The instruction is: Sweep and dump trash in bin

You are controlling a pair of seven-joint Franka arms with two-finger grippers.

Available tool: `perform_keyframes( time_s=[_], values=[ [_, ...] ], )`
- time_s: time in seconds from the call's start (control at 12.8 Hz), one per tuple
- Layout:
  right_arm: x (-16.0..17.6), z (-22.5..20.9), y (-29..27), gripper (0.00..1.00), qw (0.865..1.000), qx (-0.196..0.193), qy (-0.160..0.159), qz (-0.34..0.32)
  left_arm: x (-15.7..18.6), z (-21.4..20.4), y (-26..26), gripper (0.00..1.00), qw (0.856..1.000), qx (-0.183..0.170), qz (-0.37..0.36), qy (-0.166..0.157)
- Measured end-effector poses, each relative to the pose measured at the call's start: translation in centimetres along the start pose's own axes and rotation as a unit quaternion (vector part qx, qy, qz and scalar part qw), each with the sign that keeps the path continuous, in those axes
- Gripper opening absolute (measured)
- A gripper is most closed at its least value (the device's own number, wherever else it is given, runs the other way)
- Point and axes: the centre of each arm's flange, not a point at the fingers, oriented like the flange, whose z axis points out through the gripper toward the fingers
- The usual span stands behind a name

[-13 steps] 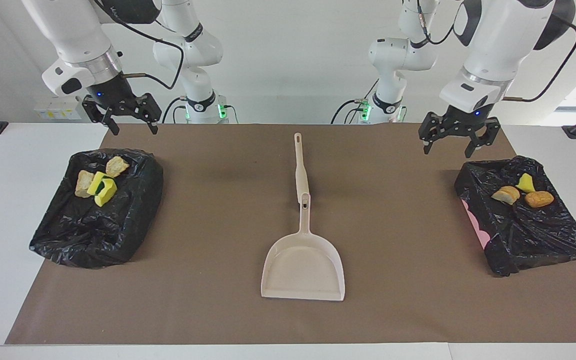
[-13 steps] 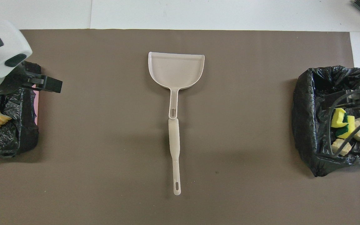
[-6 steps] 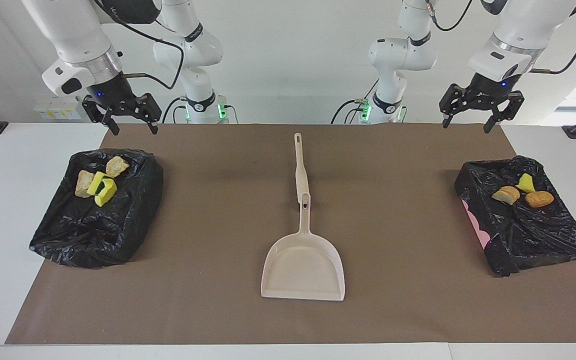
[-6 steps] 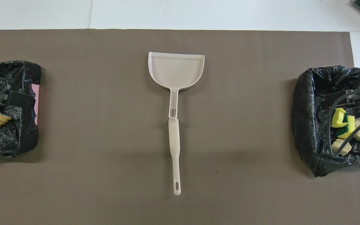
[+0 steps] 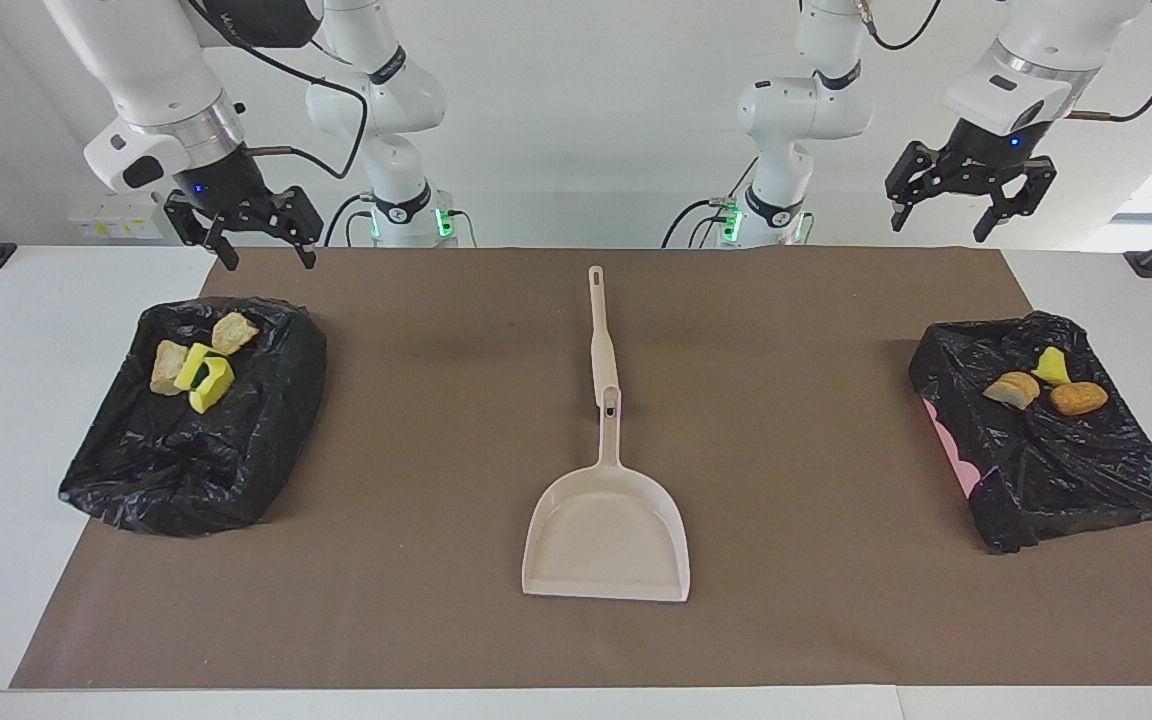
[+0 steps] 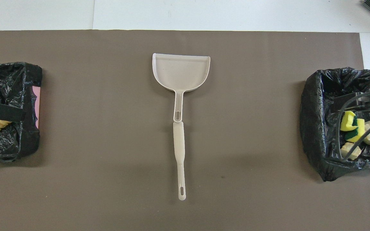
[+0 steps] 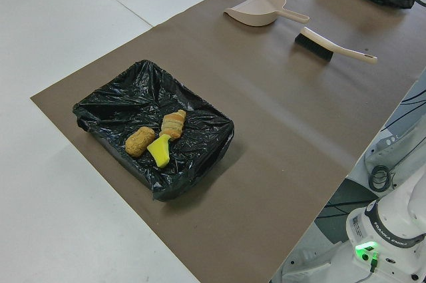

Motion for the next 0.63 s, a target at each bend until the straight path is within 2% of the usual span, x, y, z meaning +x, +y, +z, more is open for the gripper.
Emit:
perform_keyframes(
  time_s=[0.63],
  values=[
    [0.00, 0.00, 0.00, 1.00, 1.000, 0.000, 0.000, 0.000, -0.09, 0.00, -0.38, 1.00, 1.000, 0.000, -0.004, -0.001]
  ],
)
